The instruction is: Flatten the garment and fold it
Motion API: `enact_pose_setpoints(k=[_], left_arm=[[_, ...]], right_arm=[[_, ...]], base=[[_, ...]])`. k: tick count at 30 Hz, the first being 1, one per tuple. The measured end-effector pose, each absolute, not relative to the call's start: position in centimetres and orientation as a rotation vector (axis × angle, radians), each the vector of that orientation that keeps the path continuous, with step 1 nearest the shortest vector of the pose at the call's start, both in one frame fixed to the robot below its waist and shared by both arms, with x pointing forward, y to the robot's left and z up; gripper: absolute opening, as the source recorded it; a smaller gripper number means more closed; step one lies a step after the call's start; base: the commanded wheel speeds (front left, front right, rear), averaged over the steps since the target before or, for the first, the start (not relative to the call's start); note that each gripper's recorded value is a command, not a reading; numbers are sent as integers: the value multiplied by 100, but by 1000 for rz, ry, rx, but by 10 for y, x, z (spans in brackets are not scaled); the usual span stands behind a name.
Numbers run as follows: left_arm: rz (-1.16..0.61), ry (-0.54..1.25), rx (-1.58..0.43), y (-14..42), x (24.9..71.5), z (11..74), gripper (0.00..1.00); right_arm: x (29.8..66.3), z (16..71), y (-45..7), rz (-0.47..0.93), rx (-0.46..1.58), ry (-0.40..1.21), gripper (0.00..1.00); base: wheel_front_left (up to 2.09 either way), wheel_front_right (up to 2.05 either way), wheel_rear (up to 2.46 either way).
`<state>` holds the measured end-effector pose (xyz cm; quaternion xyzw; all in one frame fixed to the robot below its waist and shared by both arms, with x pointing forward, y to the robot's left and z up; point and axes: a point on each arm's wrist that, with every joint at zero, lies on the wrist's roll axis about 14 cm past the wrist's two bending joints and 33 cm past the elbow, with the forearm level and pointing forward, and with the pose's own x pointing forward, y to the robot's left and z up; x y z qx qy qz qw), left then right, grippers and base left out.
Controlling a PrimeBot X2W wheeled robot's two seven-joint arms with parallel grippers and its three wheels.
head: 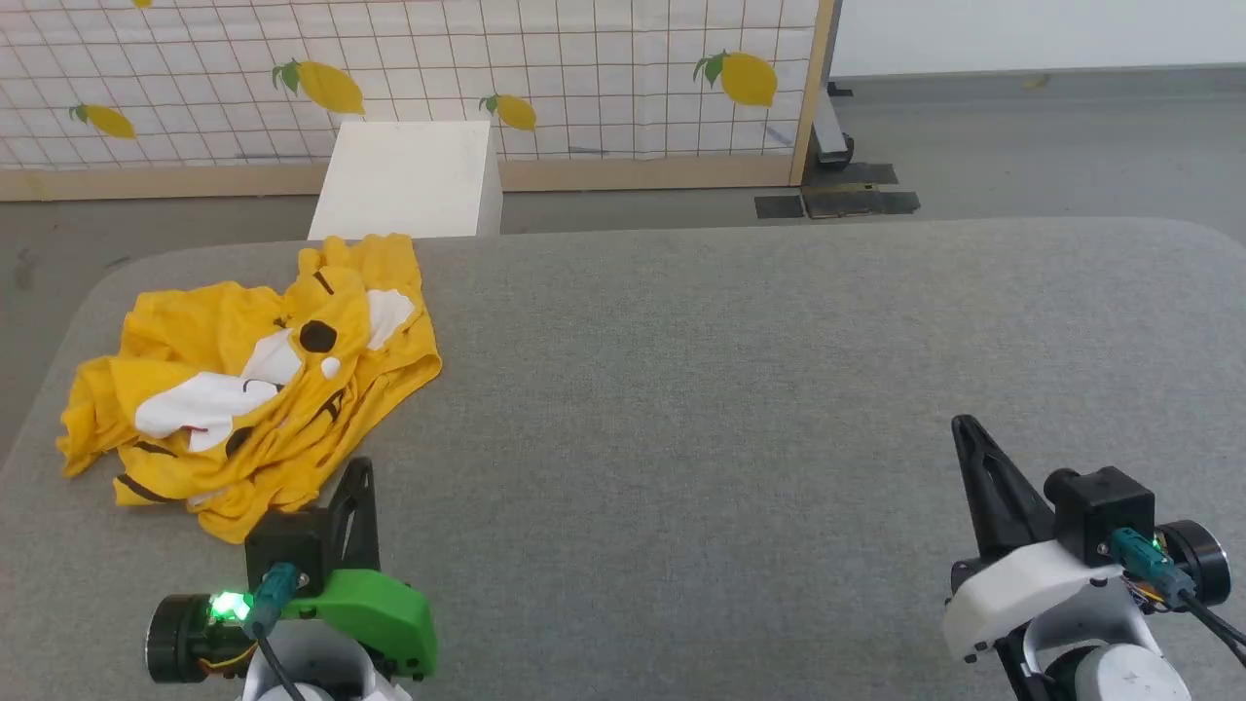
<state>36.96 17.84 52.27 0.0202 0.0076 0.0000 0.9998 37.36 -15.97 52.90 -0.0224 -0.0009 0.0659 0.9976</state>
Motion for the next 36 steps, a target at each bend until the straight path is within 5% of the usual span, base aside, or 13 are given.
enact_pose_setpoints(k=[26, 27, 36], left_arm=[[0, 15, 40, 178, 370, 523, 0], [-1, 15, 39, 178, 369, 523, 100], [-7, 18, 29, 176, 369, 521, 100]], right_arm=[[374, 529, -160, 131, -45, -2, 0], [374, 529, -160, 131, -45, -2, 100], [374, 527, -161, 128, -41, 1, 100]], base=[[0, 0, 0], [0, 0, 0], [0, 0, 0]])
